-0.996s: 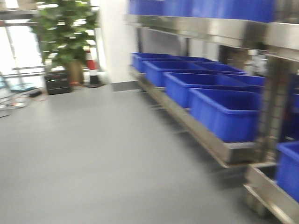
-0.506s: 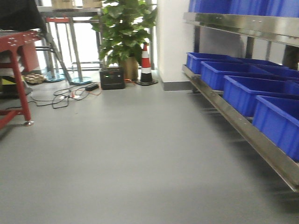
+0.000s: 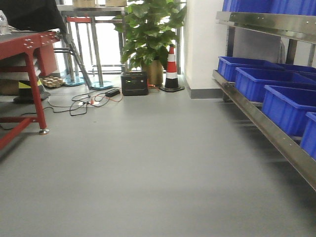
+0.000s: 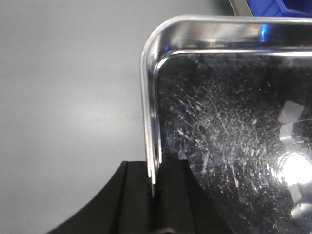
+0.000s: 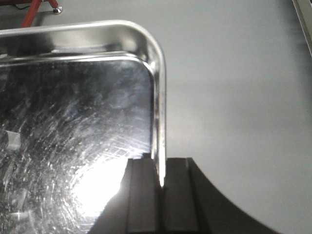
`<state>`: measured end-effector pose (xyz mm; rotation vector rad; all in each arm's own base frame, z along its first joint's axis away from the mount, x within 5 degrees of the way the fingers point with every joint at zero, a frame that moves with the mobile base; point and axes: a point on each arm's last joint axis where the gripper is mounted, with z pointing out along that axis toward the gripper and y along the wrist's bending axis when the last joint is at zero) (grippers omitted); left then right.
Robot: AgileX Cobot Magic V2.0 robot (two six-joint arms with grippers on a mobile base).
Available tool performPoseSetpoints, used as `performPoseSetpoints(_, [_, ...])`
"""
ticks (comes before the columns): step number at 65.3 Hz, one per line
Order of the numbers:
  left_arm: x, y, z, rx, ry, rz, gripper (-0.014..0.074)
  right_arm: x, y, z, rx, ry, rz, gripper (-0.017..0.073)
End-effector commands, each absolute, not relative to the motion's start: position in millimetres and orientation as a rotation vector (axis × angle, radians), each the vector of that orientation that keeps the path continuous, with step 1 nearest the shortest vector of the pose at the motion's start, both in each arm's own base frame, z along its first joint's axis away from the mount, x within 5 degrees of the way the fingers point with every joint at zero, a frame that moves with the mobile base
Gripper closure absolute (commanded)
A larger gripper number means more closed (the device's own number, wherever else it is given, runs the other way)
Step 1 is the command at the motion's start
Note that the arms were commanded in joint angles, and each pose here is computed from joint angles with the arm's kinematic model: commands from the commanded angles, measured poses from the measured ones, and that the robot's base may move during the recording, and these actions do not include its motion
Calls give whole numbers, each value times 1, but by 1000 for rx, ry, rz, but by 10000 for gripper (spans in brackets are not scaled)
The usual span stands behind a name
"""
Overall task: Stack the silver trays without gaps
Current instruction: 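Carry the silver tray with both grippers while driving across the room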
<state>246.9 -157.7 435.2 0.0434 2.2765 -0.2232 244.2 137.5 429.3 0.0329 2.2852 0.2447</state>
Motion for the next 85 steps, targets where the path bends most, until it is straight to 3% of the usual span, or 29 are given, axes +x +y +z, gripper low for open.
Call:
performPoseSetpoints(1, [243,-163,444,67,2230,-291,610,244,140,436,8,2228,282,634])
performPoseSetpoints(85, [243,-163,444,67,2230,-291,610,244,140,436,8,2228,282,634])
